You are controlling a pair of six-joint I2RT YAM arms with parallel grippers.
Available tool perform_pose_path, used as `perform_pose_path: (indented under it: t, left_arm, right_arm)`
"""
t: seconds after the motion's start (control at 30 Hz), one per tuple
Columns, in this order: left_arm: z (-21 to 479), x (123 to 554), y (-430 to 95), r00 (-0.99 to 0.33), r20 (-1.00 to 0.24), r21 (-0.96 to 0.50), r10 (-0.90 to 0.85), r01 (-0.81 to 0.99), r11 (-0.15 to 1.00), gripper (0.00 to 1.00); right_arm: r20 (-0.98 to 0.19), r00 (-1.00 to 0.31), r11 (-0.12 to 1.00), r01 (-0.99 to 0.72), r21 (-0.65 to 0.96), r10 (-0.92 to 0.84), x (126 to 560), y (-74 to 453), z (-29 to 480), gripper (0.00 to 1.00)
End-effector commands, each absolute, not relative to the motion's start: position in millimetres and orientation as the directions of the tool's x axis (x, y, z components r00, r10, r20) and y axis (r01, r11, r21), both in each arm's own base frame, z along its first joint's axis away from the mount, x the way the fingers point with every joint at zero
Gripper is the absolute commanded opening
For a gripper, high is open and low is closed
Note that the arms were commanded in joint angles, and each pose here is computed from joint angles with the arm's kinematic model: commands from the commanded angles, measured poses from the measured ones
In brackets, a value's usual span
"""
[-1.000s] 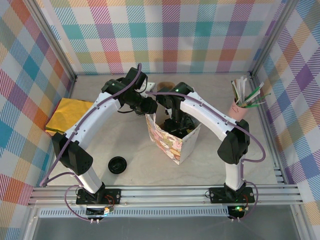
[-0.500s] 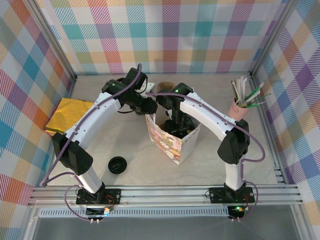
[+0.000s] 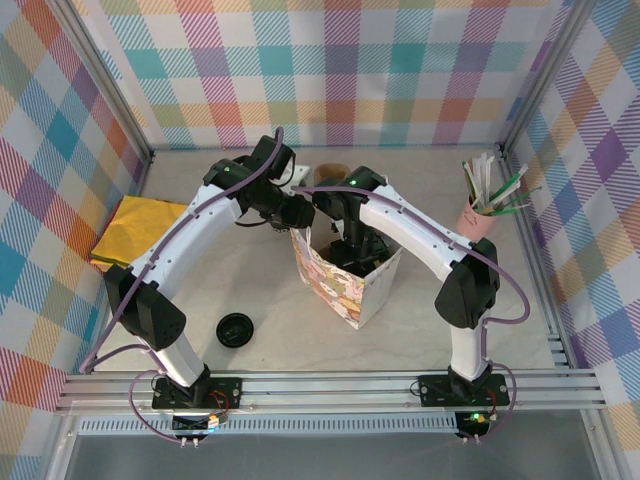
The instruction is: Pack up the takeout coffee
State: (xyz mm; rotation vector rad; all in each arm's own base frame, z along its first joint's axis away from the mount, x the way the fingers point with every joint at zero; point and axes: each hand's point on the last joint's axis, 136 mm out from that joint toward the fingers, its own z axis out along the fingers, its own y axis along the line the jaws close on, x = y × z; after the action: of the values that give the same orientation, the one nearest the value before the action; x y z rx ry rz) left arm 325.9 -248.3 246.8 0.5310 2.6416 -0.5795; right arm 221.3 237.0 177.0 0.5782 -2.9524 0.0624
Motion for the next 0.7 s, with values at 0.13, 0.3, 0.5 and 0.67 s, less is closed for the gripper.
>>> perform_pose_path:
  t: [0.13,0.3,0.5,0.67]
  left_arm:
    - [251.6,315.3,-244.5,-0.859,-0.434,-0.317,0.272,0.428,0.847,0.34]
    - [250.9,315.3,-244.8,-0.859,-0.432,-0.316,0.273,0.428,0.847,0.34]
    - [251.6,315.2,-244.4,-0.858,-0.435,-0.316,0.273,0.429,0.846,0.34]
    - [251.4,315.6,-244.2,-0.858,-0.435,-0.315,0.272,0.428,0.847,0.34]
  right_arm:
    - [0.247,-0.898,0.919,-0.390,-0.061,-0.364,197.8,214.2,183.8,0.71]
    - [0.252,-0.899,0.919,-0.387,-0.070,-0.359,197.2,211.6,183.6,0.71]
    - [0.252,-0.900,0.921,-0.384,-0.073,-0.355,197.7,211.7,183.9,0.71]
    - [0.254,-0.901,0.921,-0.382,-0.079,-0.352,198.3,210.1,184.0,0.71]
